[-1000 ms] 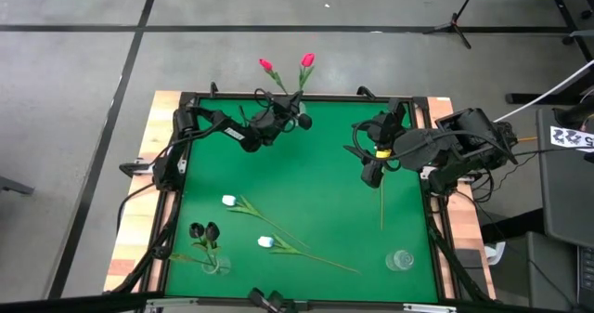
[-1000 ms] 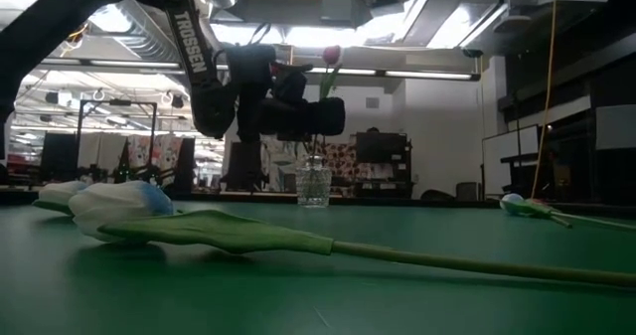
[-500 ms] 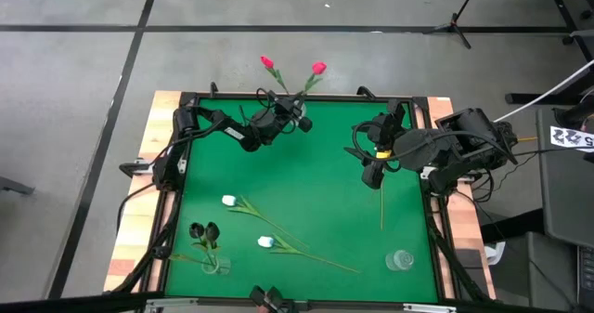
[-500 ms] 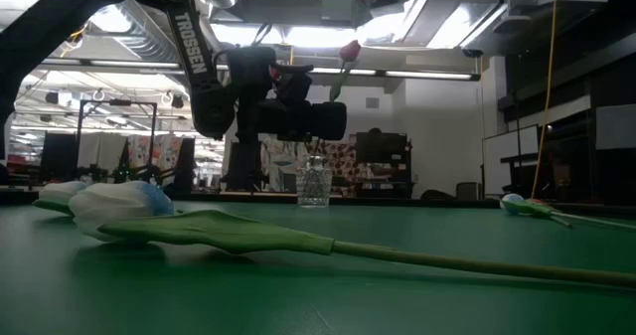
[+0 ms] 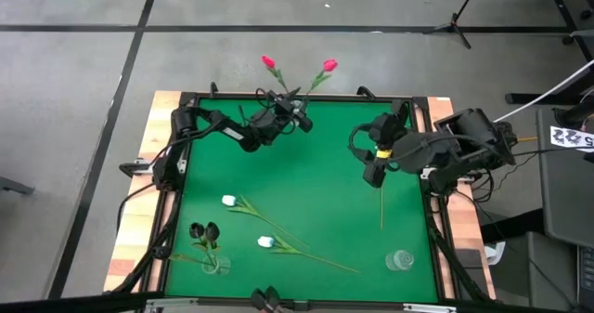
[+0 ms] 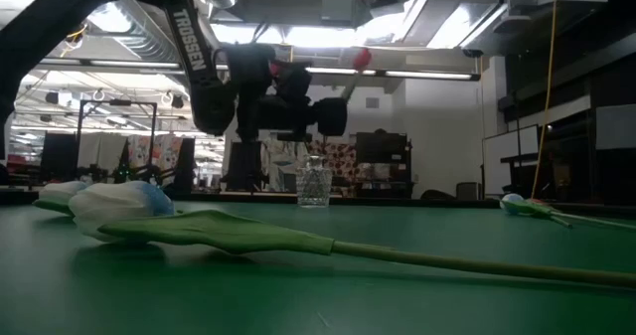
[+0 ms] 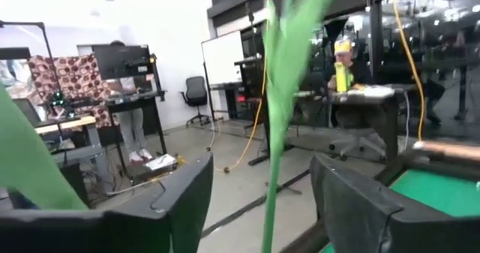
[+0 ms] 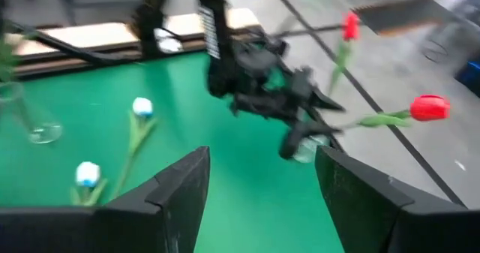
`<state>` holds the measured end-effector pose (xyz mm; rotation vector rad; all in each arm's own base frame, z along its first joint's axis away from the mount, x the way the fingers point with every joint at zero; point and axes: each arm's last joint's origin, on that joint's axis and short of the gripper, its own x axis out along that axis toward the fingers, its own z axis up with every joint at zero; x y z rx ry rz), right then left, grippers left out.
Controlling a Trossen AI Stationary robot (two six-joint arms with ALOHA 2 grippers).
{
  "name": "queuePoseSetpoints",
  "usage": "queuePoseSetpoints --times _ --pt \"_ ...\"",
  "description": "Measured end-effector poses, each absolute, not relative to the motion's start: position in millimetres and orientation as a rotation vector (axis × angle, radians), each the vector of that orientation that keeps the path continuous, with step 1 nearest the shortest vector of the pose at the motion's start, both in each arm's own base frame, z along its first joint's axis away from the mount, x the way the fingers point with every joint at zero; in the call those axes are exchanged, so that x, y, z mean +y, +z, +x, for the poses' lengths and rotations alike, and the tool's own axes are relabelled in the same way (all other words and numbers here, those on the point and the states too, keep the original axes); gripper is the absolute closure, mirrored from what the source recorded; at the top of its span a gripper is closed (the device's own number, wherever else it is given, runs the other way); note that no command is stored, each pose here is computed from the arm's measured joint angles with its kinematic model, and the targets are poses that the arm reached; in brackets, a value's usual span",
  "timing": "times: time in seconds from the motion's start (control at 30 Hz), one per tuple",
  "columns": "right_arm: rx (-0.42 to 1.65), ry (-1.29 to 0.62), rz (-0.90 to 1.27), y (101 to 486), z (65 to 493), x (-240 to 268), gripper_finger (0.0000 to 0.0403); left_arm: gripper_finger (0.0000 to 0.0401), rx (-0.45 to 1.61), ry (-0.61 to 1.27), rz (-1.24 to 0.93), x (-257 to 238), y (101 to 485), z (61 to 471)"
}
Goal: Sort flowers into vase by color
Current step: Put the top white flower into the bottom right transparent vase
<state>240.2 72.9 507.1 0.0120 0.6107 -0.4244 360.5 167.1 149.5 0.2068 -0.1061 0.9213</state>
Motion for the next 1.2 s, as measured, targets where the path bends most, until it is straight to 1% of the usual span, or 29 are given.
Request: queuePoseSetpoints --times 0.07,0.13,0.27,0.43,0.53,0.63,0.73,0.9,1.03,1.2 --pt "0.626 -0.507 0.031 504 236 70 0.0162 0.0177 -0.134 0.919 0.204 165 157 360" --pt "0.575 -0.584 0.096 504 235 68 0.0162 0.0176 -0.156 0.919 0.191 165 163 360" --pt "0.495 -0.677 0.270 507 230 61 0.0162 0.0176 -0.219 0.900 0.105 160 173 360" --pt "0.527 -0.750 0.356 488 234 55 0.0162 0.0175 -0.273 0.858 0.074 147 189 362" --pt "0.617 -0.760 0.362 469 242 54 0.0162 0.0175 -0.300 0.824 0.072 140 200 362" --pt "0.715 -0.784 0.417 448 252 48 0.0162 0.0175 -0.321 0.755 0.049 131 214 362" --pt "0.831 -0.843 0.505 420 261 40 0.0162 0.0175 -0.300 0.696 -0.004 124 227 361" --pt "1.032 -0.964 0.613 366 268 32 0.0162 0.0175 -0.272 0.670 -0.063 115 249 354" --pt "1.172 -1.061 0.718 330 261 33 0.0162 0.0175 -0.272 0.627 -0.134 106 263 349" --pt "1.280 -1.183 0.860 294 236 33 0.0162 0.0175 -0.262 0.545 -0.161 98 272 346"
